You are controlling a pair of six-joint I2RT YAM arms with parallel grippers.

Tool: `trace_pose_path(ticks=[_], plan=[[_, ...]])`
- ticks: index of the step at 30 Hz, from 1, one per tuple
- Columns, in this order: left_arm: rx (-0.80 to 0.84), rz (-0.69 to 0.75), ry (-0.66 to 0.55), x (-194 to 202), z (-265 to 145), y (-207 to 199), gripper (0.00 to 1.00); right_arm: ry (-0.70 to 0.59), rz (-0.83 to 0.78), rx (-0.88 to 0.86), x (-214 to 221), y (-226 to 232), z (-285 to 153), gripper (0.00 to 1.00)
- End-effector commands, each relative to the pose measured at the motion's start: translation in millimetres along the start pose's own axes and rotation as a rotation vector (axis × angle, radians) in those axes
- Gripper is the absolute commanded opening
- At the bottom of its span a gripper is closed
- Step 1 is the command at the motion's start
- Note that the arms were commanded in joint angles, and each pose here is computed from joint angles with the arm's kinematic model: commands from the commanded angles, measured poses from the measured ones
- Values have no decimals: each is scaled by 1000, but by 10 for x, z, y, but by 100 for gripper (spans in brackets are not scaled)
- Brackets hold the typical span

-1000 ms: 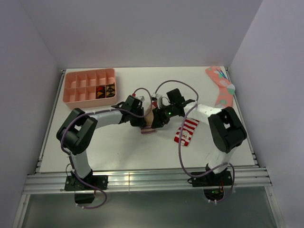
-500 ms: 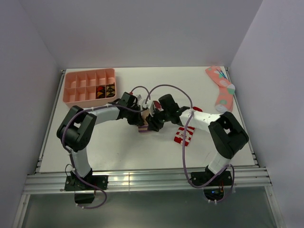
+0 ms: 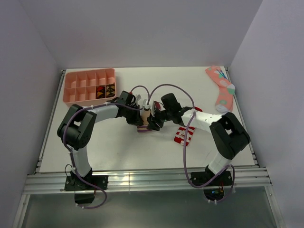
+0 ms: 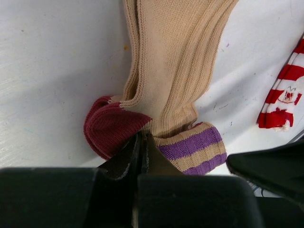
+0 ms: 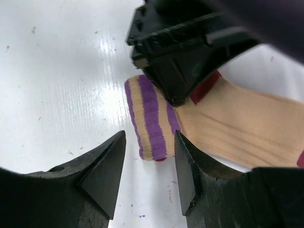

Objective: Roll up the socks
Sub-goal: Roll the sock at the center of the board.

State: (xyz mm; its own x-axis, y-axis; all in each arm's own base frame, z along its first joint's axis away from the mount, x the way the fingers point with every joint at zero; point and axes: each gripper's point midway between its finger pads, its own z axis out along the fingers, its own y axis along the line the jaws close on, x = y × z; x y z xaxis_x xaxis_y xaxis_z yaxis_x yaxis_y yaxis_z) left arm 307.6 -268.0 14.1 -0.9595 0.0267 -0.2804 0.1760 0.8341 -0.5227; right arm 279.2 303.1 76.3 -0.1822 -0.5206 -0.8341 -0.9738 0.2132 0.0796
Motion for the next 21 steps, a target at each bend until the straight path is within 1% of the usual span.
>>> trace_pose_path(ticks=[1, 11, 21], plan=[[-342, -39, 336, 976, -29, 942, 0, -49, -141, -34, -187, 103, -31, 53], [-358, -27, 354, 896, -95, 999, 0, 40, -226, -25, -23, 233, 224, 54], [-346, -15, 361, 872, -99, 995, 0, 115, -249, 15, 75, 157, 443, 54]])
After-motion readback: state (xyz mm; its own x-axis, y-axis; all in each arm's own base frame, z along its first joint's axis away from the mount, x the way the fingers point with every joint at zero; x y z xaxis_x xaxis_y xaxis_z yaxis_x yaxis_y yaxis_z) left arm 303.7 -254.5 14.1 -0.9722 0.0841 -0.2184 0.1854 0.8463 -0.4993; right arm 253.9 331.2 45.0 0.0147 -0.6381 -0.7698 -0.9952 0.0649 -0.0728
